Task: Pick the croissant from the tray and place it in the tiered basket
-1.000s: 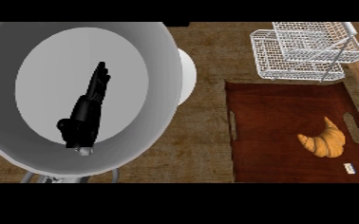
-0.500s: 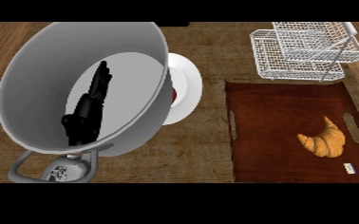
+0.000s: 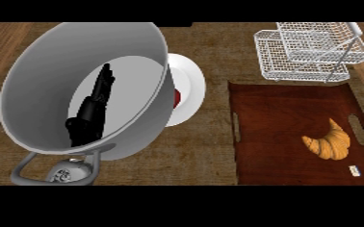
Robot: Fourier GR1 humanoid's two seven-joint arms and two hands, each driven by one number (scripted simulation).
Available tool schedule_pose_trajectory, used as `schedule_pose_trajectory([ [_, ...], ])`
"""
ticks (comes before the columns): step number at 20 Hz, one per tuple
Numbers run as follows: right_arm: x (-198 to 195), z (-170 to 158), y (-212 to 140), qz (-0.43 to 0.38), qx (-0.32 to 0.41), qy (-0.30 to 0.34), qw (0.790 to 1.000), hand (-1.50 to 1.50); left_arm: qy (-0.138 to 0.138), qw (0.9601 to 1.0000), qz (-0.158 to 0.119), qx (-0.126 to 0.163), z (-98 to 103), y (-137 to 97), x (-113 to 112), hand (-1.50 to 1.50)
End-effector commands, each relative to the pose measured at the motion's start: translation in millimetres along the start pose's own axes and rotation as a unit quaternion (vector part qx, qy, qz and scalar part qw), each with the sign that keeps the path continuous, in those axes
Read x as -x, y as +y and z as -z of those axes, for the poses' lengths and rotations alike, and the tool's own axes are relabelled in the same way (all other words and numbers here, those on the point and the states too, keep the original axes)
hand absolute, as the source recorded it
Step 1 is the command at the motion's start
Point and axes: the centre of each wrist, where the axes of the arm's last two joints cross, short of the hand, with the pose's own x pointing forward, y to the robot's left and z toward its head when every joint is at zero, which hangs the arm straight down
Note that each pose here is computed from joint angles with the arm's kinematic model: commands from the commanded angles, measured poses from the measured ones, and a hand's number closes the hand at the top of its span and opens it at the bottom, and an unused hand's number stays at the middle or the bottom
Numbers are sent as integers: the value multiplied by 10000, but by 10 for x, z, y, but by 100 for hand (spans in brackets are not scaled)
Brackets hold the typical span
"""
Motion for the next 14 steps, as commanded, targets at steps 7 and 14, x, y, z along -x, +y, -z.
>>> schedule_pose_trajectory([
  [7,208,326,284,256,-221,94,9994,-150,25,10000,20,49,121,-46,-119,0],
  [14,259,335,407,342,-245,-119,9990,-150,-54,10000,54,17,-36,3,-171,0],
])
